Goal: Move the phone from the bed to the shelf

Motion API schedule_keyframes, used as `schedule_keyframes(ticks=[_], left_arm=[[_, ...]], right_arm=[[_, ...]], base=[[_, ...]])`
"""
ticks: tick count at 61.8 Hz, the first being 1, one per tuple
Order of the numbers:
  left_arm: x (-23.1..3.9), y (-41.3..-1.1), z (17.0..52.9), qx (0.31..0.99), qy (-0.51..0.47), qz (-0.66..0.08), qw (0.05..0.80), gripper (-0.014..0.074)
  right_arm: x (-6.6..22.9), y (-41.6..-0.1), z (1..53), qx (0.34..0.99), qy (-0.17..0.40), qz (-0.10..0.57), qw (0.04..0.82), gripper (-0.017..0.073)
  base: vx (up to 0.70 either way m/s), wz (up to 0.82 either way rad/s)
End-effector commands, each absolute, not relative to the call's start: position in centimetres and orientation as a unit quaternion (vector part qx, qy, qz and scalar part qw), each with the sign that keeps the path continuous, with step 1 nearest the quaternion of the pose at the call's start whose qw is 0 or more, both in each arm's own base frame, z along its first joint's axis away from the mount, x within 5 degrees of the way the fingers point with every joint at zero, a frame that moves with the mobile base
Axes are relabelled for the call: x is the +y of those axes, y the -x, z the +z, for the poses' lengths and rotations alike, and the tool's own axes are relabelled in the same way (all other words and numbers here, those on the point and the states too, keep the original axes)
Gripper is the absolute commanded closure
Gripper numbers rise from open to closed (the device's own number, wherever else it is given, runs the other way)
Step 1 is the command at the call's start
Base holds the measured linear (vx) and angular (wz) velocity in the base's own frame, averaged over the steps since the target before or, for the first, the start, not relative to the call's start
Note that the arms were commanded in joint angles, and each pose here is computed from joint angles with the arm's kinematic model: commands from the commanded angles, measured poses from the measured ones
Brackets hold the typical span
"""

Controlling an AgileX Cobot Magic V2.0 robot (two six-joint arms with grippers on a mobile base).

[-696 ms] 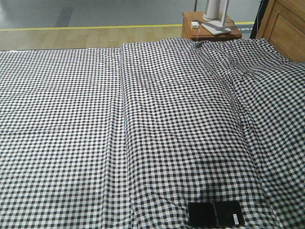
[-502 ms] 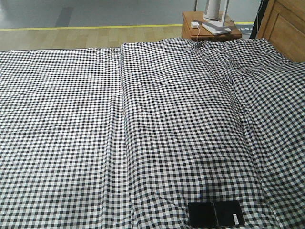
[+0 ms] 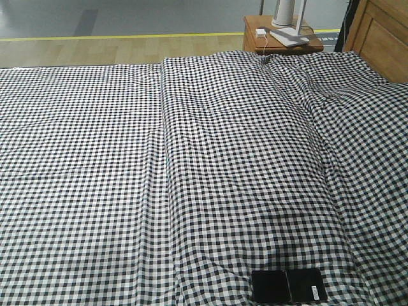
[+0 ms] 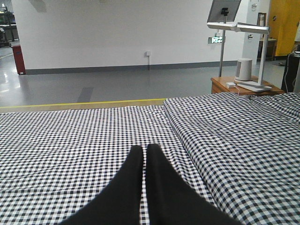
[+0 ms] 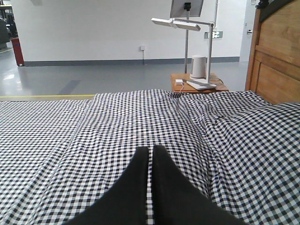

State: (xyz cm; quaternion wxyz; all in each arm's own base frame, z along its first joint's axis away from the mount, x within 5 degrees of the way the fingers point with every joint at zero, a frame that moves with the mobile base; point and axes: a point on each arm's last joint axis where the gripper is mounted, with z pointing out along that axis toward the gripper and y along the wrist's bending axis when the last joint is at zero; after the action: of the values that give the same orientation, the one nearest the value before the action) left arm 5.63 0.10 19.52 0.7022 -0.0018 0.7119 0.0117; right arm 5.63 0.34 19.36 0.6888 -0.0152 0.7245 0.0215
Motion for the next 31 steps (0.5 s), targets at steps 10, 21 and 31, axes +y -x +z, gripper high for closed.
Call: schedule_keyframes(ticks=[10, 21, 31], left_arm=[[0.13, -5.43, 21.06, 0.674, 0.010, 0.007, 0.738, 0.0592], [0.13, -5.43, 21.06, 0.674, 0.010, 0.007, 0.738, 0.0592], [0.13, -5.43, 21.06, 0.674, 0.010, 0.007, 0.738, 0.0592]], right_arm=[[0.23, -5.62, 19.77, 0.697, 0.012, 0.015, 0.716, 0.0564], [0.23, -5.62, 19.77, 0.697, 0.012, 0.015, 0.716, 0.0564], [0.23, -5.62, 19.77, 0.697, 0.012, 0.015, 0.716, 0.0564]], base=[[0.00, 0.00], [0.00, 0.00], [0.00, 0.00]])
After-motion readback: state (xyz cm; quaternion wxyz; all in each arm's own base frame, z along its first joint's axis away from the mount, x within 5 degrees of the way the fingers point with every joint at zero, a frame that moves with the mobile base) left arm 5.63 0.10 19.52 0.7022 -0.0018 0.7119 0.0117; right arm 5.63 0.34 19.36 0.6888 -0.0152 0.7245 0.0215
